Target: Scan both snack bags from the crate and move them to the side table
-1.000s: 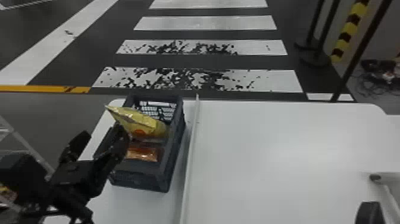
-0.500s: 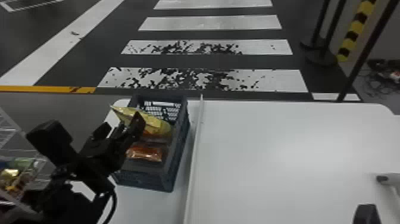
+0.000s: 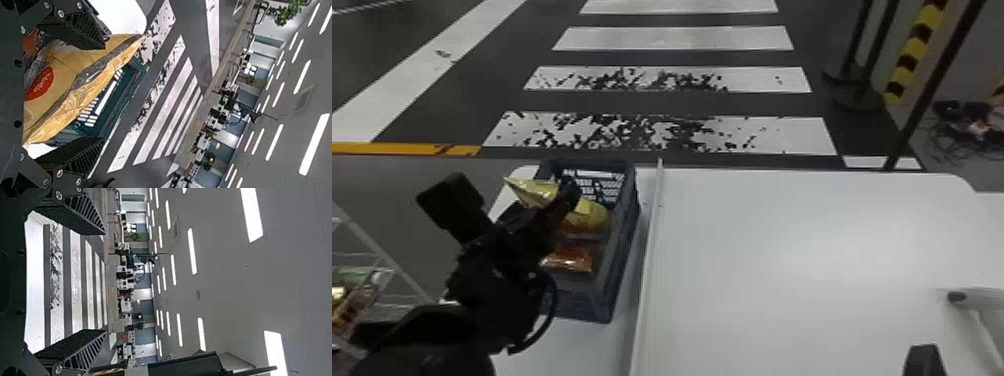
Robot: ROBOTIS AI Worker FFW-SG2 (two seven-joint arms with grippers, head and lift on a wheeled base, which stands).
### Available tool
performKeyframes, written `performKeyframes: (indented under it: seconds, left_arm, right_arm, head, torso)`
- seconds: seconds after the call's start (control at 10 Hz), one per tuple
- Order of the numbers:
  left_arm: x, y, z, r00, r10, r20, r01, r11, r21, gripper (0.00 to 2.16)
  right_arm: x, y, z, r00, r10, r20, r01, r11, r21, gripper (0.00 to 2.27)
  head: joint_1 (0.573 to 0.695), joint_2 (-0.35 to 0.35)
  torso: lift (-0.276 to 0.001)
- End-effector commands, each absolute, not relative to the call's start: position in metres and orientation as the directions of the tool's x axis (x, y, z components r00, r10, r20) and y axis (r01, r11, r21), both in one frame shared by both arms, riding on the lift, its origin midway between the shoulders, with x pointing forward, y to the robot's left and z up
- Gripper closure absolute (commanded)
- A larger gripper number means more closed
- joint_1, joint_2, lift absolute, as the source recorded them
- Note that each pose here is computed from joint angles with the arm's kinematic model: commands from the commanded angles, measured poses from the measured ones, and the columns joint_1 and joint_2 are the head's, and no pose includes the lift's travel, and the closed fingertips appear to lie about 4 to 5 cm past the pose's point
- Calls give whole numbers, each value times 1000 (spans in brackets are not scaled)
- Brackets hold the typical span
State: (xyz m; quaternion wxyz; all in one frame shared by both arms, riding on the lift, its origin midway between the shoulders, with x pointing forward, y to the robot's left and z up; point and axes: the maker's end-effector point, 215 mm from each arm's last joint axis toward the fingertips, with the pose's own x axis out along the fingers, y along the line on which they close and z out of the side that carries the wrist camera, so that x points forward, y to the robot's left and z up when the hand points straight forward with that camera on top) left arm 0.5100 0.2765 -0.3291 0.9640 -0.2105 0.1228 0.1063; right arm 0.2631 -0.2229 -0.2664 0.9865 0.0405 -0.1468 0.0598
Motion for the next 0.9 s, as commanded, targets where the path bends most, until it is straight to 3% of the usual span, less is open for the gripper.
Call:
performKeyframes:
  seconds: [0.0,0.3,0.8]
  left_arm:
    - [518,275,-326,944,159,-289,-277,859,-431,188]
    - [521,291,-328,913,246,-324,-378,808,-451,191]
    - [535,295,-348,895,265,-358,-416,786,-458,211]
  right_arm:
    - [263,-223,-268,950,110,291,-133,989,59,103]
    - [262,-222,-274,953,112,281,-133,989,59,103]
    - [260,-222,-279,956,110,273,-132,989,62,103]
  head:
    - [695,77]
    - [695,91]
    - [695,105]
  torso:
    - [-95]
    - [-95]
    - [-95]
